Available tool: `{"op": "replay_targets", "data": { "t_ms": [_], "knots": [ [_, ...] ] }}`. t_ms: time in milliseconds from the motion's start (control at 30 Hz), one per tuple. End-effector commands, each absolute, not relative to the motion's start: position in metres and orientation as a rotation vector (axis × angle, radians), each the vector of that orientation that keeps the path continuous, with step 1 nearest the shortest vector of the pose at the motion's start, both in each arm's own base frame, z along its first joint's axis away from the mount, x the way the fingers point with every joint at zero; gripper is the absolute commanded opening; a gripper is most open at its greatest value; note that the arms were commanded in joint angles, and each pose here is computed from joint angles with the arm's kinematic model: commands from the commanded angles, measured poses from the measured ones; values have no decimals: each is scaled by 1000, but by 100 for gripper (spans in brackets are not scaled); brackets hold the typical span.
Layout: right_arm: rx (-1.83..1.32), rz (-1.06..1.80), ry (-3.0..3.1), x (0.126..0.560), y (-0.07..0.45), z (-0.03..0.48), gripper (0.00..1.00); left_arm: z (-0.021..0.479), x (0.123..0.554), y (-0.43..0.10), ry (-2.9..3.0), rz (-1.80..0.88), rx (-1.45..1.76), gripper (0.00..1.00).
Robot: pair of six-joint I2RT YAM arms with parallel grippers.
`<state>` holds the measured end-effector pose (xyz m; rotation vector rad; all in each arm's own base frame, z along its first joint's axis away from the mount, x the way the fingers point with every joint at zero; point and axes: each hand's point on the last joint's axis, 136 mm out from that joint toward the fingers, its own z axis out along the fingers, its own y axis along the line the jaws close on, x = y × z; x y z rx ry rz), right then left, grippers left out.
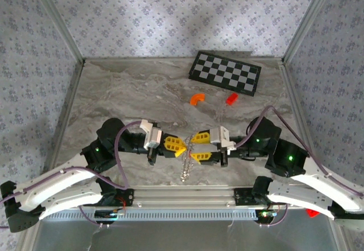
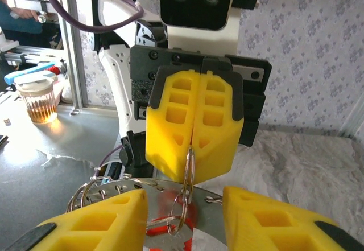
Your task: Put the keys on the keyring
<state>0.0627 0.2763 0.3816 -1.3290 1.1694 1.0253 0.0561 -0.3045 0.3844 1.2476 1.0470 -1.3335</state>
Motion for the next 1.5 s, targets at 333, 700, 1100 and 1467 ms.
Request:
{"op": "replay_targets", "data": {
  "t_ms": [333,700,1100,1467],
  "knots": [
    [-1274,953,1203,79,281,386,15,404,54,-297,981,-1293,1219,0],
    [-1302,814,1297,93,273,378,0,383,73,-297,1120,-1129,1246,8],
    [-1528,587,1455,105,270,357,0,373,93,-285,1237,-941,1252,27],
    [-1601,559,1449,102,281,352,0,366,101,-300,1244,-947,1252,27]
  ]
}}
